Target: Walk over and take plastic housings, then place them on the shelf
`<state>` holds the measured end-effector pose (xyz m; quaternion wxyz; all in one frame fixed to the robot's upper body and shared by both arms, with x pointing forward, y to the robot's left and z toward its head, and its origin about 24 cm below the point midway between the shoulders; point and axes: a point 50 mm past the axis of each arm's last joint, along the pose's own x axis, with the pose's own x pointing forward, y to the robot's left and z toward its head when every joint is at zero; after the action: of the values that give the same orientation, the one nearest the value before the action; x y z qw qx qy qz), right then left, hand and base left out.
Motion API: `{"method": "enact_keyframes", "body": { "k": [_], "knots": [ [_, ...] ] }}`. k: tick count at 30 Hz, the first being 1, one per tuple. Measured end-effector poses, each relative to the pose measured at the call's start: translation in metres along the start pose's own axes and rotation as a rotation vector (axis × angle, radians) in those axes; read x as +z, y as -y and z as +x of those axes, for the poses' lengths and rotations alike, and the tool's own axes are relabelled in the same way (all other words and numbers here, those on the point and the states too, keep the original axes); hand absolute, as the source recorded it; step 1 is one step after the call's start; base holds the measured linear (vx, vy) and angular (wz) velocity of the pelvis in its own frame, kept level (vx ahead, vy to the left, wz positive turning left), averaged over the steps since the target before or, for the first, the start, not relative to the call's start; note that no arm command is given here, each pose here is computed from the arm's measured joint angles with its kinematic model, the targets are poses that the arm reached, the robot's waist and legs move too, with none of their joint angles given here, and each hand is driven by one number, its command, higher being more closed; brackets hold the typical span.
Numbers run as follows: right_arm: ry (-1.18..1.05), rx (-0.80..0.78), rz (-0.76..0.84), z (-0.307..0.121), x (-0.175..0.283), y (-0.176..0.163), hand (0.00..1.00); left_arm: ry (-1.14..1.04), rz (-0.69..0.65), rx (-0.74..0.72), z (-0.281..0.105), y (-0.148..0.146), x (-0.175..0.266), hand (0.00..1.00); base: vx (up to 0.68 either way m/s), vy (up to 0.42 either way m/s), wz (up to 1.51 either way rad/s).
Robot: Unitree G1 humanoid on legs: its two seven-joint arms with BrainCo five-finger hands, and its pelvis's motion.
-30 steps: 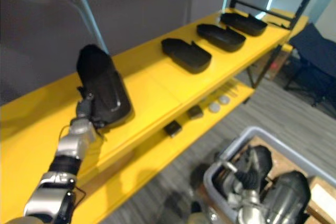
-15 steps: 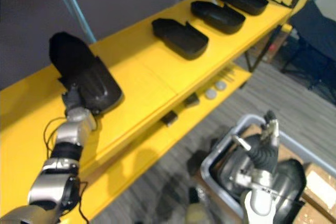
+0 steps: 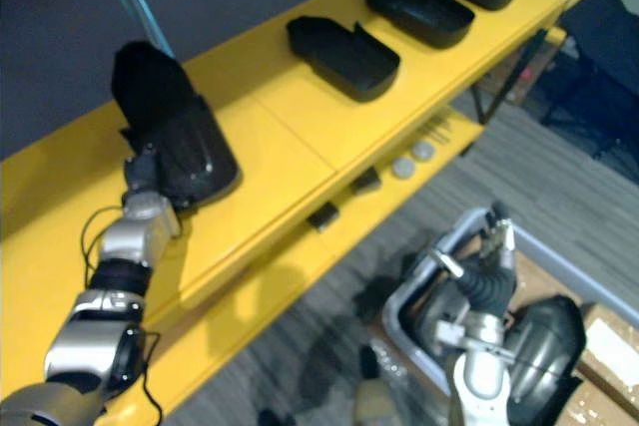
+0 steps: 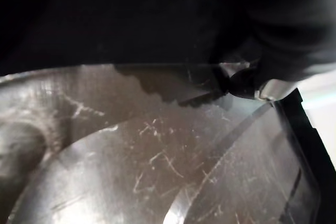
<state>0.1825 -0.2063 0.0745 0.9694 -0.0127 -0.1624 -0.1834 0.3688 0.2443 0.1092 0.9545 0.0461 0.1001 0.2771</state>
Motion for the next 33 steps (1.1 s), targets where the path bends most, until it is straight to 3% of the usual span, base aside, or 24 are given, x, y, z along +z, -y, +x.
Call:
{"method": "enact_keyframes", "body": {
  "k": [13,24,33],
  "knots": [
    [-0.032,-0.039,0.007,-0.006,-0.004,0.005,0.0,-0.011,-0.002,-0.018,-0.003,0.004,-0.008,0.0,0.0,0.0,0.0],
    [-0.03,-0.032,0.043,-0.012,-0.004,0.0,0.0,-0.021,-0.123,-0.045,-0.009,0.01,-0.019,0.0,0.01,-0.002,0.05],
    [0.023,-0.052,0.058,-0.009,0.002,-0.001,0.0,-0.031,-0.142,-0.055,-0.019,0.021,-0.03,0.0,0.0,0.001,0.01]
  ]
}}
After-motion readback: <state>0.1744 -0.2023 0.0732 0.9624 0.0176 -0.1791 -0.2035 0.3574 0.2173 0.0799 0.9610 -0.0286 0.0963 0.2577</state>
